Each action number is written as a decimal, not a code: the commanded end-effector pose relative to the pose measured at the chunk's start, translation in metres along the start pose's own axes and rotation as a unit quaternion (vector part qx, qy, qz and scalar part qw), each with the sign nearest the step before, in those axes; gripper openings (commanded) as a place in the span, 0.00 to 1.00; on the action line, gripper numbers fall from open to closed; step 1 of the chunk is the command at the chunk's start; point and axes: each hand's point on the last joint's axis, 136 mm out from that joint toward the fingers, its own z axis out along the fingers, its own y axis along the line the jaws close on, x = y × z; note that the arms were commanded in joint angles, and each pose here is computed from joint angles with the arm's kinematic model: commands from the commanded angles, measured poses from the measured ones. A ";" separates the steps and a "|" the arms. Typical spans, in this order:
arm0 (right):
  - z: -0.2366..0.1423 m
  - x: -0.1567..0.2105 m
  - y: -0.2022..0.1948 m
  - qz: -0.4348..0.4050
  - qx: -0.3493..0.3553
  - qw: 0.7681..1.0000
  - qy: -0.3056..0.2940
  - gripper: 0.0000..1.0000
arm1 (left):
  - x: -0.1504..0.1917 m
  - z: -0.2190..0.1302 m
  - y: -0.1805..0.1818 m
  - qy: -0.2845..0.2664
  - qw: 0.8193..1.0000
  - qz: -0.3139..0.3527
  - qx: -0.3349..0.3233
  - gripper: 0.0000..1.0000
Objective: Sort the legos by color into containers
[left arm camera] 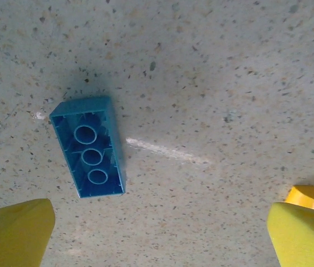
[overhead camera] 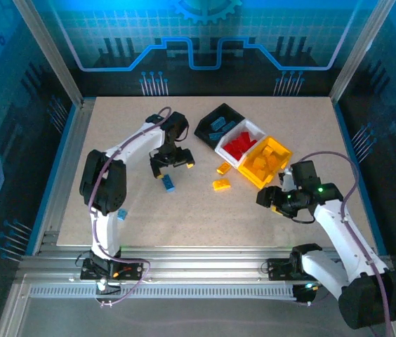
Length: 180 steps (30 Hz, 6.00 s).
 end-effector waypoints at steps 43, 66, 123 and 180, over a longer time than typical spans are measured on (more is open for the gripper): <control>-0.011 -0.011 0.018 -0.020 0.038 0.999 0.016 0.65 | -0.063 0.023 -0.091 0.043 0.978 -0.044 0.201 0.32; -0.012 -0.046 0.025 -0.016 0.020 1.000 0.012 0.66 | -0.151 -0.028 -0.213 -0.009 0.922 -0.052 0.383 0.69; 0.073 -0.009 0.056 -0.102 0.000 0.988 0.115 0.65 | 0.065 0.049 0.227 0.051 0.910 -0.408 -0.048 0.88; 0.054 0.006 0.056 -0.102 0.005 0.990 0.097 0.64 | 0.036 0.035 0.228 0.006 0.918 -0.395 0.047 0.36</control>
